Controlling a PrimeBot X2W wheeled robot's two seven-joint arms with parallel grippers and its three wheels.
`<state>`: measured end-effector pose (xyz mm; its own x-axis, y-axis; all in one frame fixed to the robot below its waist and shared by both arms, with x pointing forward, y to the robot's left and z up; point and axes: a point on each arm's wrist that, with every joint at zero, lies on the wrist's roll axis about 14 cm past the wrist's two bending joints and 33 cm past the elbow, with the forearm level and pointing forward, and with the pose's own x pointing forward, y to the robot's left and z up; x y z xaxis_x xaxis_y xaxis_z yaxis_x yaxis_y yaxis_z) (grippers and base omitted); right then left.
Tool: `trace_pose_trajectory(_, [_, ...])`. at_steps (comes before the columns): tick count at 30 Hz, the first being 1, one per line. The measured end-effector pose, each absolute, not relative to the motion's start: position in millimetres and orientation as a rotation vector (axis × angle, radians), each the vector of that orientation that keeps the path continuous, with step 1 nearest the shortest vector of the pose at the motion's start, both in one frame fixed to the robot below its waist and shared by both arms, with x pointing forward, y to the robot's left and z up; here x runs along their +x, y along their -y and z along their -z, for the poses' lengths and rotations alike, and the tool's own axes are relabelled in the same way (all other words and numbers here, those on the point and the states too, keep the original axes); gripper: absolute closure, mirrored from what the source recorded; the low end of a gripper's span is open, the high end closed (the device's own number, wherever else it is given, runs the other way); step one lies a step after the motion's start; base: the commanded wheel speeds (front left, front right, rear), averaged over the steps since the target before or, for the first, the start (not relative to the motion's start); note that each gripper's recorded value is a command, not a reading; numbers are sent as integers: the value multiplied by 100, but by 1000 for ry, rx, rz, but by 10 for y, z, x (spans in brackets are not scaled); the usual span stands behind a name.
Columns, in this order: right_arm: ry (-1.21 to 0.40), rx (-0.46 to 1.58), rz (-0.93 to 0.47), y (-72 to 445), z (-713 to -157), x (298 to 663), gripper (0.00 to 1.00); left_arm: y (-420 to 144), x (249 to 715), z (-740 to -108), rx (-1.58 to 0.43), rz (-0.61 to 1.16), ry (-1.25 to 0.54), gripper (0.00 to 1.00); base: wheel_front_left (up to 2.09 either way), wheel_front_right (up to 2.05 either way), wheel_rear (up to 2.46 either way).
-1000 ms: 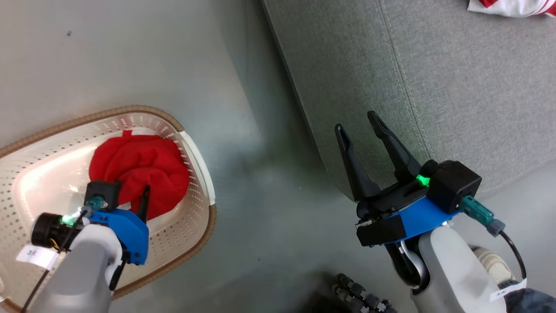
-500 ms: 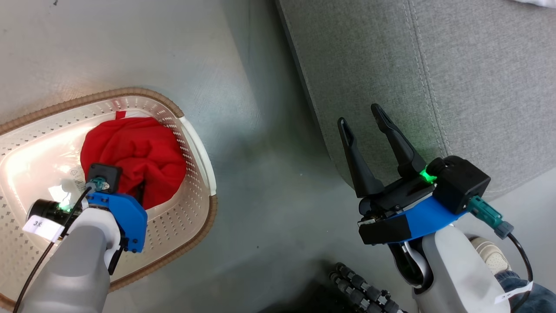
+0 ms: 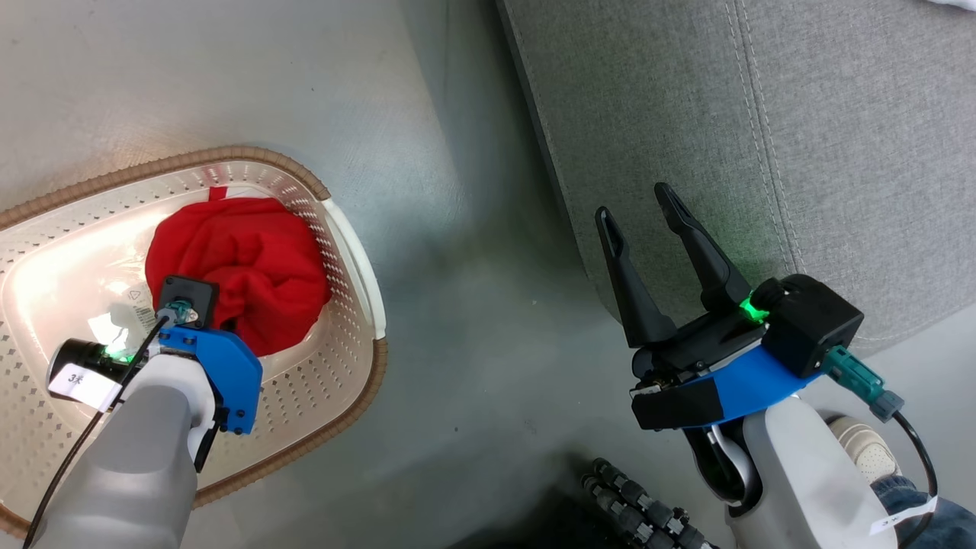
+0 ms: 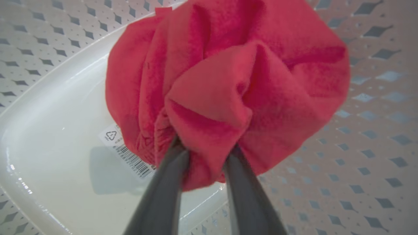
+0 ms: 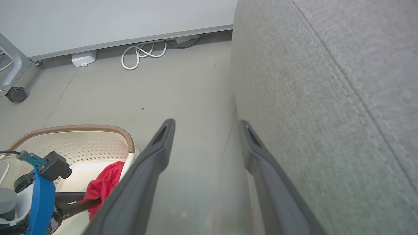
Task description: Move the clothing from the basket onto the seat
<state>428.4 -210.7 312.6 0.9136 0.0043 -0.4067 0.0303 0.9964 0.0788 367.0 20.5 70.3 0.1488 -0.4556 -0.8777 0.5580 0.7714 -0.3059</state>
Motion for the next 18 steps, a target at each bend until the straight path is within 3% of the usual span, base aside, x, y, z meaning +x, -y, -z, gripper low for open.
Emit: trace_pose_trajectory(18, [-385, 88, -7, 2059, -3258, 4347, 0, -156, 3794, -813, 72, 717, -1177, 100, 0, 0, 0])
